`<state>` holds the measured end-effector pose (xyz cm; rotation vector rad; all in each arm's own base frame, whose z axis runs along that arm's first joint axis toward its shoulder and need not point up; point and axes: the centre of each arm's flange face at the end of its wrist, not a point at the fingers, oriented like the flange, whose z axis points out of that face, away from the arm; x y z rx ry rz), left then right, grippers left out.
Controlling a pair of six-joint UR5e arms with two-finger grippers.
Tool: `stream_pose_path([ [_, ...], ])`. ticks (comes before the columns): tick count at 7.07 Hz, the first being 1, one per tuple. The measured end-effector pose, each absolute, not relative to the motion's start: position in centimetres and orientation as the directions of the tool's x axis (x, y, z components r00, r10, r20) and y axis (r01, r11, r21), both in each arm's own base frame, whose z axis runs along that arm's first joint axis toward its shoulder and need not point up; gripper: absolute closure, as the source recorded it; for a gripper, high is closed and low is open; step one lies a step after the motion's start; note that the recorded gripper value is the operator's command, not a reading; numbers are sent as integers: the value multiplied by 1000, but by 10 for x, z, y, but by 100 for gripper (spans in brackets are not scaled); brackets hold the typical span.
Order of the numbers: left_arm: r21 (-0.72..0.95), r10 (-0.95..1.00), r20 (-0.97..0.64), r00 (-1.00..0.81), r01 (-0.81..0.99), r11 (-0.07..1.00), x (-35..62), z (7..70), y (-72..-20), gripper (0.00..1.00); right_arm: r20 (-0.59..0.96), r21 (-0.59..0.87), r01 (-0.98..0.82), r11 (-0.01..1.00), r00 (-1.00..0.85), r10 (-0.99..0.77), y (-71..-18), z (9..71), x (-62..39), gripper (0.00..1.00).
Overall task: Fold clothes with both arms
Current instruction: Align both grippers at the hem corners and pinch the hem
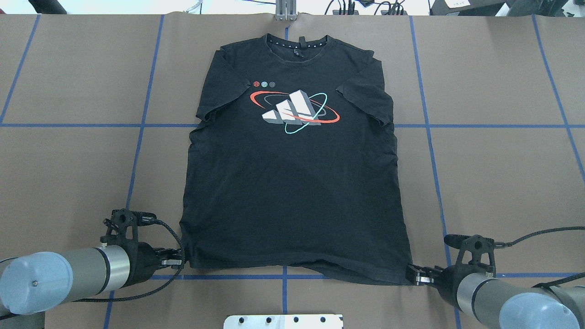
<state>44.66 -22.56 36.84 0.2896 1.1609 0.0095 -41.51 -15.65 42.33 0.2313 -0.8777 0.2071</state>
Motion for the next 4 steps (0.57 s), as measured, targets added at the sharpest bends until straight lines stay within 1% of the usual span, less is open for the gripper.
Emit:
stream_pose_path([
  [1,230,156,-902,402,141,963,447,368,-225,100,777,117,-269,956,624,81,-153,425,-419,44],
  [3,230,157,-902,403,140,963,446,368,-225,100,777,119,-265,957,625,76,-150,424,-425,54],
  [4,230,157,-902,402,140,963,446,368,-225,100,771,123,-266,956,632,77,-150,419,-433,61],
])
